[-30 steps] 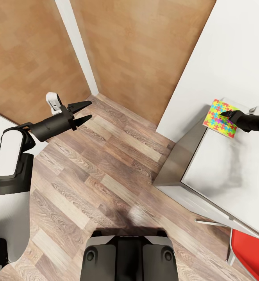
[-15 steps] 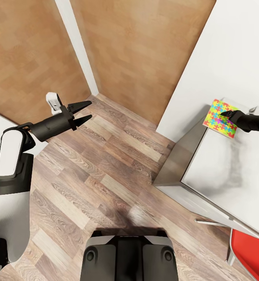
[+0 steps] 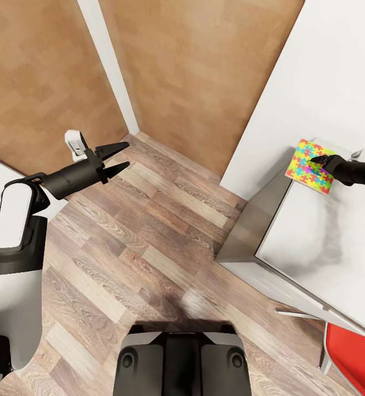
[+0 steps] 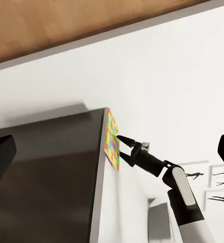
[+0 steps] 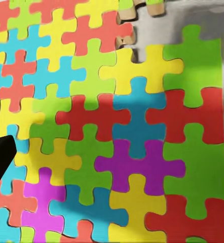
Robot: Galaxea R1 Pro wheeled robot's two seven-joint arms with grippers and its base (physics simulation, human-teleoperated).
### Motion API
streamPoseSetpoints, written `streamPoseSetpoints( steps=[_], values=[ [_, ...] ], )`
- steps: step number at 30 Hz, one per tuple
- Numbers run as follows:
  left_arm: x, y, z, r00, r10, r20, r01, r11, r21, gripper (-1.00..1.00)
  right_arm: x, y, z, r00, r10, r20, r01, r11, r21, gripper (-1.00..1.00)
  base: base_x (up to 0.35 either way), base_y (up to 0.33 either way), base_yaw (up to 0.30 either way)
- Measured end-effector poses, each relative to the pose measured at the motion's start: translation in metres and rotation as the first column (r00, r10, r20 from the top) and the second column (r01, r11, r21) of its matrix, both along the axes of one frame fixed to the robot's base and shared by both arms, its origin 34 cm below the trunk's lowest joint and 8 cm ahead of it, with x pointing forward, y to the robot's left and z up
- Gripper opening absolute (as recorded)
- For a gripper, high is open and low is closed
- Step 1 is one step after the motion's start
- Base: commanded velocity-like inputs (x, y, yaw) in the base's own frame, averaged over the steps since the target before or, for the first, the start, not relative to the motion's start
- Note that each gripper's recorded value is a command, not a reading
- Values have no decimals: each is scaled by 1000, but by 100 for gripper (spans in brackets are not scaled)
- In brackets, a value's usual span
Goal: Put all the toys in the child's room - the three board games (two on the bed and one on the table), the two jigsaw puzzles on the table, and the tennis ball on the table - inside the toy box on the table in the child's room.
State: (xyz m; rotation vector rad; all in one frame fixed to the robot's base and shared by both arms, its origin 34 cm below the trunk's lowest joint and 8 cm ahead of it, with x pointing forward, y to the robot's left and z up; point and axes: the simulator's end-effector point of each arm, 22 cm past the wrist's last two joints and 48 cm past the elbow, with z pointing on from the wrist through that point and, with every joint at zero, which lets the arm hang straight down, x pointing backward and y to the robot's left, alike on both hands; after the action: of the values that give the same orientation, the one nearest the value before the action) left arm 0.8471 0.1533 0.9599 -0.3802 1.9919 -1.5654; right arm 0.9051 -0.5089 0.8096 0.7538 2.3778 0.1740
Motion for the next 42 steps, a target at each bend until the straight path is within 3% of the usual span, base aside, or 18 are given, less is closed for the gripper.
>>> streamPoseSetpoints(
  steps=[3, 9, 42],
  values=[
    [0, 0, -1, 1000, 0, -1, 0, 1000, 0, 100, 4, 6, 2, 1000, 8, 21, -8, 999, 32, 100, 0, 0, 0],
    [0, 0, -1, 1000, -1, -1, 1, 1000, 0, 100, 6, 9, 4, 999, 17, 35, -18, 999, 44, 100, 0, 0, 0],
    [0, 0, 0, 1000, -1, 1, 1, 1000, 0, 100, 5, 7, 3, 999, 15, 38, -17, 999, 47, 100, 0, 0, 0]
  ],
)
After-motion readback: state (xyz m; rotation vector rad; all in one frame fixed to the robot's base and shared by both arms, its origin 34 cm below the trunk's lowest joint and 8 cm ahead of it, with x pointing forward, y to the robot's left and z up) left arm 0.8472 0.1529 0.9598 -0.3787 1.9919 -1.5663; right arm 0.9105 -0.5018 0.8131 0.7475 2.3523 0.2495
